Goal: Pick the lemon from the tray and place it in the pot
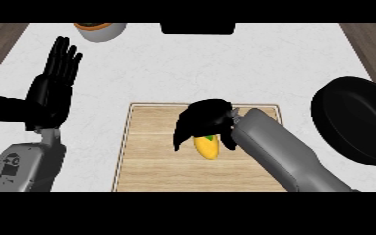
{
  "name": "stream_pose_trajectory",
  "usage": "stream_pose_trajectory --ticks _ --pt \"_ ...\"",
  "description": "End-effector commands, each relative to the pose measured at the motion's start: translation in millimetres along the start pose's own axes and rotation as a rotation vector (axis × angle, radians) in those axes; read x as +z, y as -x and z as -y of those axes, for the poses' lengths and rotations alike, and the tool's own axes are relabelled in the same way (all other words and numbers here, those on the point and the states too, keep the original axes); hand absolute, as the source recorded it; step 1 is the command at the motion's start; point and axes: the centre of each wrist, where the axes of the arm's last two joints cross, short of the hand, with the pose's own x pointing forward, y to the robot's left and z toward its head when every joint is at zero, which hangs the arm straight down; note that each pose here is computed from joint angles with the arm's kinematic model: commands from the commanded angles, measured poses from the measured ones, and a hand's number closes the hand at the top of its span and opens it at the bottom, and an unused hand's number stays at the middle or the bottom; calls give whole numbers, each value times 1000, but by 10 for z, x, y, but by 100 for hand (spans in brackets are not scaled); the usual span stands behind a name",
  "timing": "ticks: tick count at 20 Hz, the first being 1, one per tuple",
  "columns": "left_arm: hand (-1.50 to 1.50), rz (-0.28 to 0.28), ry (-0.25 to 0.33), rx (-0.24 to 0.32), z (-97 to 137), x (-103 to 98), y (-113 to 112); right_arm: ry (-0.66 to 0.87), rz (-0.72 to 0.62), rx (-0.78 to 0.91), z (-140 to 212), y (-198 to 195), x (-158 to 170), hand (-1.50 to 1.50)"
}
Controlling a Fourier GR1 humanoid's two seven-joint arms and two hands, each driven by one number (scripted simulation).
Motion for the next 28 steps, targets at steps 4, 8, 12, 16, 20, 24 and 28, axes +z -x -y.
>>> stream_pose_trajectory --ticks 4,8,12,16,20,24,28 --pt "0 2 -14 -12 -121 -59 -95 11 149 -10 -354 -142 -180 150" --pt "0 0 15 -2 -16 -25 91 34 133 27 -485 -131 -89 150" --pt "0 9 5 3 -83 -21 -19 121 91 67 -392 -191 -109 150" --pt "0 -11 -17 2 -148 -69 56 244 54 116 7 -164 408 150" --pt "0 -12 -39 -19 -137 5 21 449 -682 -53 40 237 675 150" --pt "0 -17 -62 -23 -195 17 27 607 -1086 -132 72 388 1035 150" --pt "0 -17 -59 -24 -185 17 26 807 -1458 -101 399 431 1240 150"
